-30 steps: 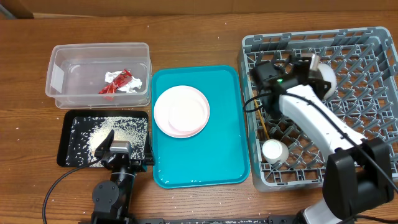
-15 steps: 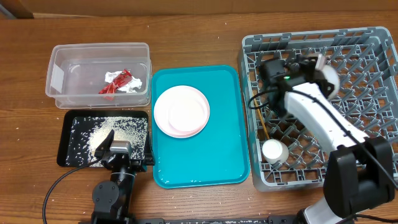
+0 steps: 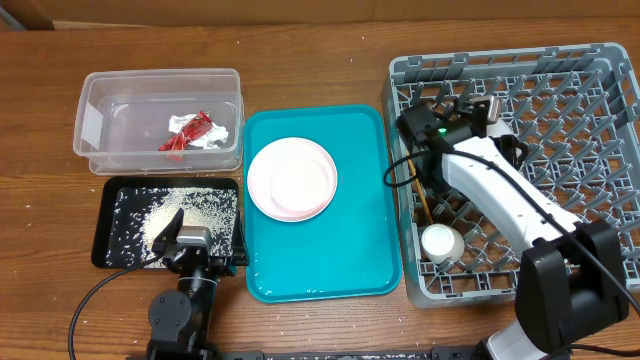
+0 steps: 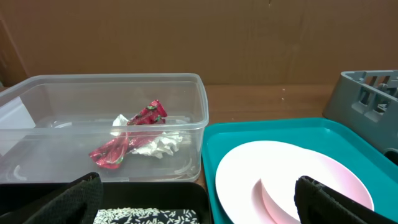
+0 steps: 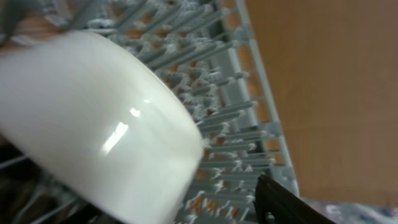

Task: Sort waste into correct bins and load items into the dishwasher
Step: 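Lower the bowl upright into the rack slots and release it, then reach the right gripper back to the pink plate and grip its edge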

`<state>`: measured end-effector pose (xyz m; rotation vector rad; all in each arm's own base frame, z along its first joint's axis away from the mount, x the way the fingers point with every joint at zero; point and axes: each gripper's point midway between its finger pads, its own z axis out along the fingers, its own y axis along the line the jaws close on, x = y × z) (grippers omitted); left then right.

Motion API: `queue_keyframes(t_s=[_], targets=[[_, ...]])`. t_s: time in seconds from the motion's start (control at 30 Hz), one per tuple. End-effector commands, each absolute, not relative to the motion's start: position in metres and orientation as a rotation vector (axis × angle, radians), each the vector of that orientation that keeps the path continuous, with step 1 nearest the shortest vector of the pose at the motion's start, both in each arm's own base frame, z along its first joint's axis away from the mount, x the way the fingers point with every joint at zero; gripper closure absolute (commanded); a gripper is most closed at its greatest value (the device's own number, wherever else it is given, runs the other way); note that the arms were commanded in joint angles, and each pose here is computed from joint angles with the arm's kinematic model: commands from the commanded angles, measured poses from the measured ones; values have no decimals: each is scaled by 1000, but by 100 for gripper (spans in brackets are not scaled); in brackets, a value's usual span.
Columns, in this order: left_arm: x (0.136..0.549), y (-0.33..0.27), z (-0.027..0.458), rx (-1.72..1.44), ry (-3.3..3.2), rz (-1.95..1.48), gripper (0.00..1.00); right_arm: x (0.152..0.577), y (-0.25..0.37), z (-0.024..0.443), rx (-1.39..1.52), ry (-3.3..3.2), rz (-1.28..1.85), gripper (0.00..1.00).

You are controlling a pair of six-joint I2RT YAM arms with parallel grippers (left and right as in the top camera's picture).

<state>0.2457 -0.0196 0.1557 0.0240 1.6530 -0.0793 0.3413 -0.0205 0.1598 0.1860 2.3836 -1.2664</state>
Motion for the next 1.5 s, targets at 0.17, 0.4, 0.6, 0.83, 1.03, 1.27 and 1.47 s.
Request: queue_keyframes(t_s=[0.17, 0.4, 0.6, 0.83, 1.03, 1.27, 1.47], targets=[[246, -15, 156, 22, 1646, -48, 0, 350, 62, 163, 266, 2695, -586, 30], [246, -15, 156, 22, 1646, -48, 0, 348, 196, 167, 1, 2880, 456, 36], [246, -15, 156, 22, 1646, -48, 0, 334, 248, 134, -155, 2925, 647, 37], [246, -15, 156, 22, 1646, -48, 0, 326, 288, 79, -278, 2961, 612, 40], [246, -15, 156, 22, 1646, -48, 0, 329, 287, 30, -224, 3018, 434, 53], [246, -15, 156, 22, 1646, -48, 0, 338, 281, 43, -192, 2994, 454, 96], [246, -15, 156, 22, 1646, -48, 0, 355, 258, 95, -121, 2882, 434, 96]])
